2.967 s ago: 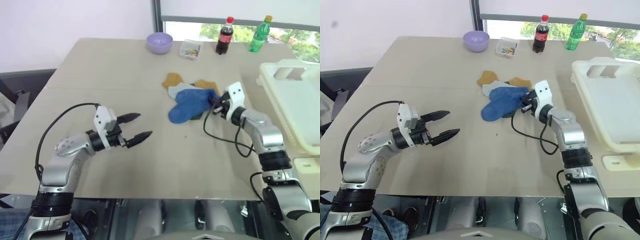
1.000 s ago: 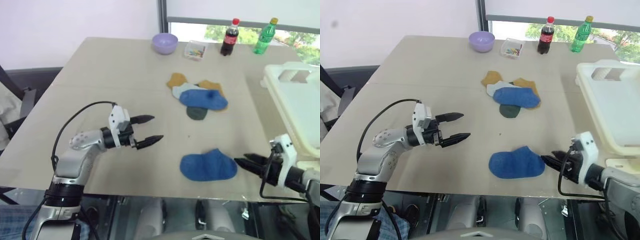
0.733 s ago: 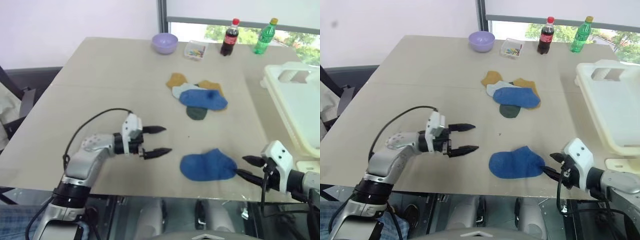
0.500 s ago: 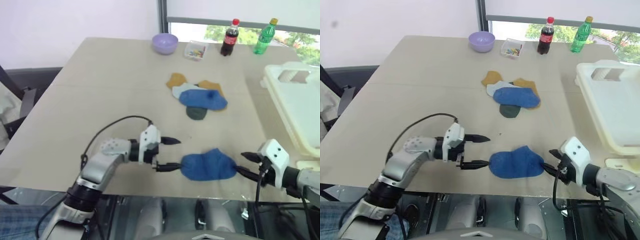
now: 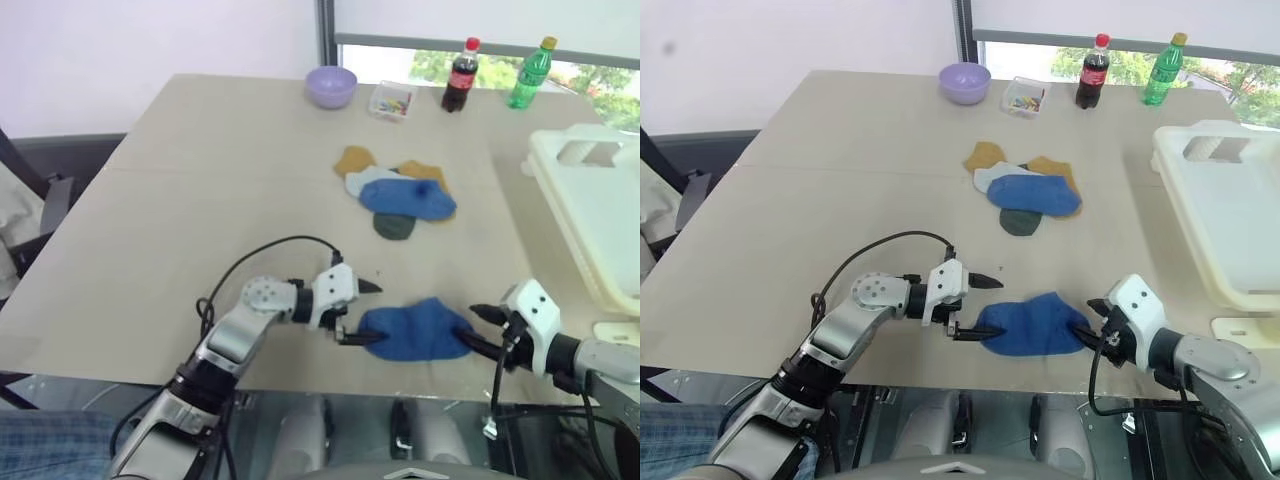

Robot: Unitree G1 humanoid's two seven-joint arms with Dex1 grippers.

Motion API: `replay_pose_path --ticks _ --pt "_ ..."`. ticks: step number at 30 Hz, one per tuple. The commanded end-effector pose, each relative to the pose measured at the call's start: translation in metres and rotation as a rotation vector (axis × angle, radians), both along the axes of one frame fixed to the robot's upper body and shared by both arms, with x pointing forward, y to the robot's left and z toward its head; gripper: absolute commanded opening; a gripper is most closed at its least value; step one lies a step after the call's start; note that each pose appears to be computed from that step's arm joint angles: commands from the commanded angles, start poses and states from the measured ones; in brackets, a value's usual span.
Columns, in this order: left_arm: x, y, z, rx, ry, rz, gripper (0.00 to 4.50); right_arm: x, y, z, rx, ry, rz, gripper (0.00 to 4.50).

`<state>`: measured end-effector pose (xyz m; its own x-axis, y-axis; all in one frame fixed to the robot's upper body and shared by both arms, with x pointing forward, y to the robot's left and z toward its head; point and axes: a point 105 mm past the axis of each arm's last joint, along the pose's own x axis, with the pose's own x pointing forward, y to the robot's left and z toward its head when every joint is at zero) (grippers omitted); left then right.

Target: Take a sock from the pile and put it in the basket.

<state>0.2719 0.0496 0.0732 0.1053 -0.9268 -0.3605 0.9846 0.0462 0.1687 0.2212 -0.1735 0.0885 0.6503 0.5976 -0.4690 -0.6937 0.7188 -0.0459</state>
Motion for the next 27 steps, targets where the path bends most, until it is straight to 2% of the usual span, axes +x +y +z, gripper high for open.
replay_pose_path --ticks 1,2,4,7,14,23,27 --pt "0.000 -0.001 0.002 0.018 -0.038 -0.027 2.66 0.002 0.001 0.006 -0.003 -0.031 0.001 2.83" --pt "0.000 0.000 0.001 0.022 -0.041 -0.029 2.35 0.002 0.001 0.006 0.000 -0.035 -0.003 2.83" --pt "0.001 0.000 0.000 0.026 -0.048 -0.030 1.29 0.002 0.002 0.006 0.004 -0.038 -0.008 2.83" --pt "0.003 0.004 0.001 0.030 -0.055 -0.020 0.02 0.001 0.002 0.005 0.006 -0.029 -0.012 2.83" --pt "0.005 0.025 0.006 0.047 -0.065 0.040 0.02 0.001 0.020 -0.005 0.043 -0.007 -0.011 2.83" --pt "-0.004 0.043 0.008 0.051 -0.052 0.118 0.02 0.026 0.024 -0.005 0.011 -0.078 -0.059 2.83" --pt "-0.006 0.044 0.008 0.030 -0.028 0.148 0.02 0.019 0.026 -0.001 0.033 -0.055 -0.006 2.83"
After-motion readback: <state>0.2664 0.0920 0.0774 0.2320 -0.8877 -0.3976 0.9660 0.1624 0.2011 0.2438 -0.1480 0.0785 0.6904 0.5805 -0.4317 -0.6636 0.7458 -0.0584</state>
